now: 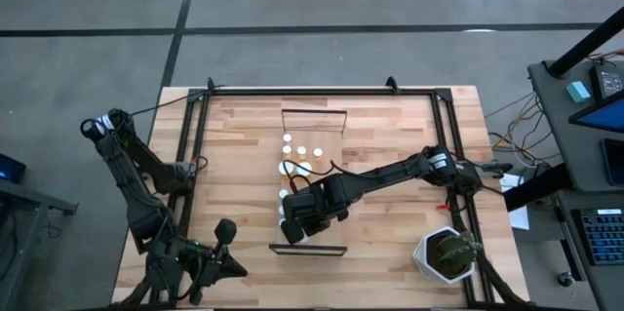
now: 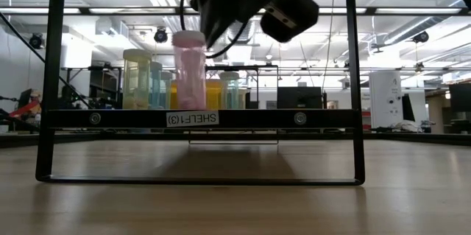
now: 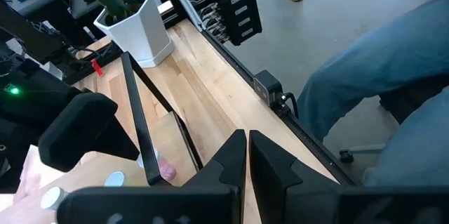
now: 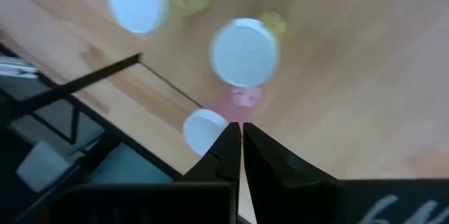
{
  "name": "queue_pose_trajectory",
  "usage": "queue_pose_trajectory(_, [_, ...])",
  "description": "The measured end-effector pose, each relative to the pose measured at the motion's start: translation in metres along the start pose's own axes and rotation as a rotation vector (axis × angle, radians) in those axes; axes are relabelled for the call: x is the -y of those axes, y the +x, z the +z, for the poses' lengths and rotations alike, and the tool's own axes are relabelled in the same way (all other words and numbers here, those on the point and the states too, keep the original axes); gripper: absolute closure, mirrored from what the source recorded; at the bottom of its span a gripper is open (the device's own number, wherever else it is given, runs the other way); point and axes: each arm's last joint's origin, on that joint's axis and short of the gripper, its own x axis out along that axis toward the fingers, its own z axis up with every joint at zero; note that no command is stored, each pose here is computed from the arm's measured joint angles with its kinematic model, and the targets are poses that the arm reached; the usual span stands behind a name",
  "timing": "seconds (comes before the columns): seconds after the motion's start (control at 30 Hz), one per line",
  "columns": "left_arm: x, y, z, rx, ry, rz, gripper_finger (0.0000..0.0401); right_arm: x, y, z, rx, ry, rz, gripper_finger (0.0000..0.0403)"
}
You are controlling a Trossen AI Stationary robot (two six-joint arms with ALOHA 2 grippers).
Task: Pick and place medicine bottles onto shelf by color
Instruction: Adjust the pill bottles on the shelf
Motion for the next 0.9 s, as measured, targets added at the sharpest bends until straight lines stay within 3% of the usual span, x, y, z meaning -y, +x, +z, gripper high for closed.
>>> queue_pose_trajectory(0.27, [0.000, 0.000, 0.000, 0.001, 0.000, 0.006, 0.0400, 0.000, -0.004, 0.007, 0.011, -0.043, 0.013, 0.0394])
queue_pose_trajectory(0.43, [-0.002, 0.000, 0.000, 0.004, 0.008, 0.050, 0.0400, 0.000, -0.014, 0.010, 0.029, -0.147, 0.027, 0.0394])
queue_pose_trajectory(0.67, [-0.010, 0.002, 0.003, 0.008, 0.013, 0.139, 0.0400, -0.002, -0.057, -0.010, 0.130, -0.476, 0.041, 0.0394])
queue_pose_trajectory(0.83, [-0.031, 0.009, 0.011, 0.004, -0.011, 0.207, 0.0400, 0.002, -0.084, -0.039, 0.144, -0.797, 0.071, 0.0394])
queue_pose_trajectory(0.9, [-0.043, 0.014, 0.012, -0.004, -0.032, 0.228, 0.0400, 0.006, -0.094, -0.049, 0.228, -0.908, 0.073, 0.0394])
